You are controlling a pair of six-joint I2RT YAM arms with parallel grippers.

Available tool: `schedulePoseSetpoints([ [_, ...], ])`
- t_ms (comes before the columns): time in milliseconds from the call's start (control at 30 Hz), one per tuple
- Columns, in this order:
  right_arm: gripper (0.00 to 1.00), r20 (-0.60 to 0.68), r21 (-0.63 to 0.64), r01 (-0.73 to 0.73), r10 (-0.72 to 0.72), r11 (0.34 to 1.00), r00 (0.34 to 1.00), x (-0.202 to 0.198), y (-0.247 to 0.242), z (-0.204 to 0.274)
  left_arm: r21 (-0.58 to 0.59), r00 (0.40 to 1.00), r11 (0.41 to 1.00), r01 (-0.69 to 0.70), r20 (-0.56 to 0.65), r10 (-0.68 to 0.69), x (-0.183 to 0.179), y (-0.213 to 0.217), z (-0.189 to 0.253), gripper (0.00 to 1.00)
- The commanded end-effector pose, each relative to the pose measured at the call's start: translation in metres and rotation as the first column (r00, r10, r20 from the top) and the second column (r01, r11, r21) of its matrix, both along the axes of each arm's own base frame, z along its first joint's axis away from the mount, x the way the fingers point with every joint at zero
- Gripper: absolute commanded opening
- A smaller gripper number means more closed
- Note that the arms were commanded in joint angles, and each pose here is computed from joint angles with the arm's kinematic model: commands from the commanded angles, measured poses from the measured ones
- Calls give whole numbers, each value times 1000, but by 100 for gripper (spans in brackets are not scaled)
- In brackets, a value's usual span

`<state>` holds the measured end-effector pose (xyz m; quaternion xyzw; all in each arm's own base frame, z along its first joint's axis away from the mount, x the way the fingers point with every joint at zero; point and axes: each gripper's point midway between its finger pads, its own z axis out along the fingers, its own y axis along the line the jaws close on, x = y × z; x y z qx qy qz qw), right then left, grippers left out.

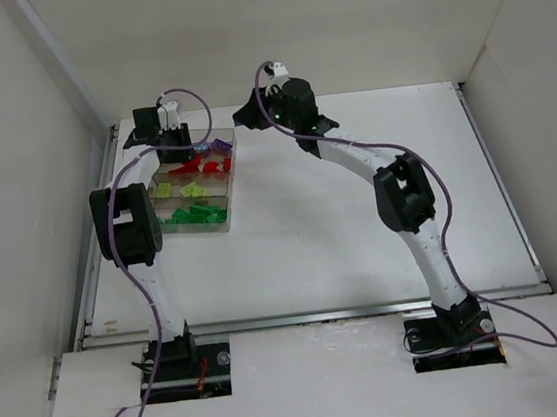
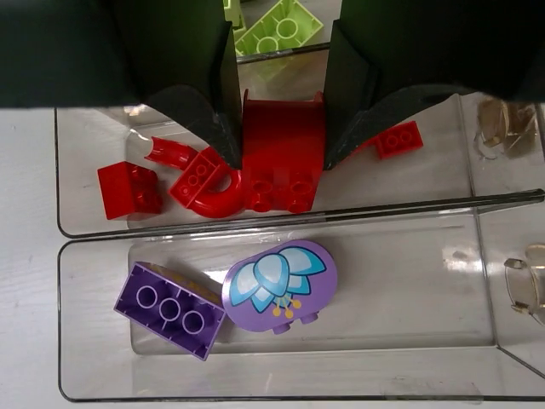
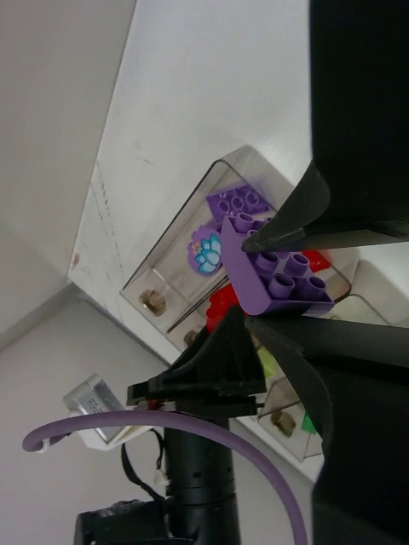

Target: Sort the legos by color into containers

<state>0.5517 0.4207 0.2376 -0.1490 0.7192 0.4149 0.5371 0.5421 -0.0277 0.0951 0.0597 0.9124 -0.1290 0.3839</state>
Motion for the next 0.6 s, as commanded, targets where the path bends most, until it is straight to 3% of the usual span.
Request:
schedulePoseSetpoints([
  [0,0,125,231,-68,40,971,991,-2,17,68,33,990,998,-63,130,58,25,9,40,7],
  [33,0,107,279,-74,45,957,993,-2,19,72,27,991,998,-55,120,51,23,7,36,9],
  [100,0,109,331,-84,51,940,993,0,22,78,39,994,999,-34,104,29,18,6,27,34],
  [200,0,41,376,-100,91,921,995,-1,45,55,26,992,998,-54,112,51,16,12,37,62],
  [267,0,37,399,-115,109,910,993,0,57,43,-12,992,999,-51,118,52,15,11,50,71],
  [300,0,22,405,-114,115,907,993,-3,65,37,-27,993,999,-46,110,49,14,9,53,80],
  [333,0,35,417,-103,97,903,995,1,64,39,-38,988,997,-65,137,69,18,15,71,82],
  [367,0,17,411,-95,96,907,995,1,72,23,-53,988,997,-59,140,66,19,12,78,100],
  [567,0,-21,415,-1,11,910,1000,19,75,-12,-91,975,989,-116,178,130,16,34,137,100],
])
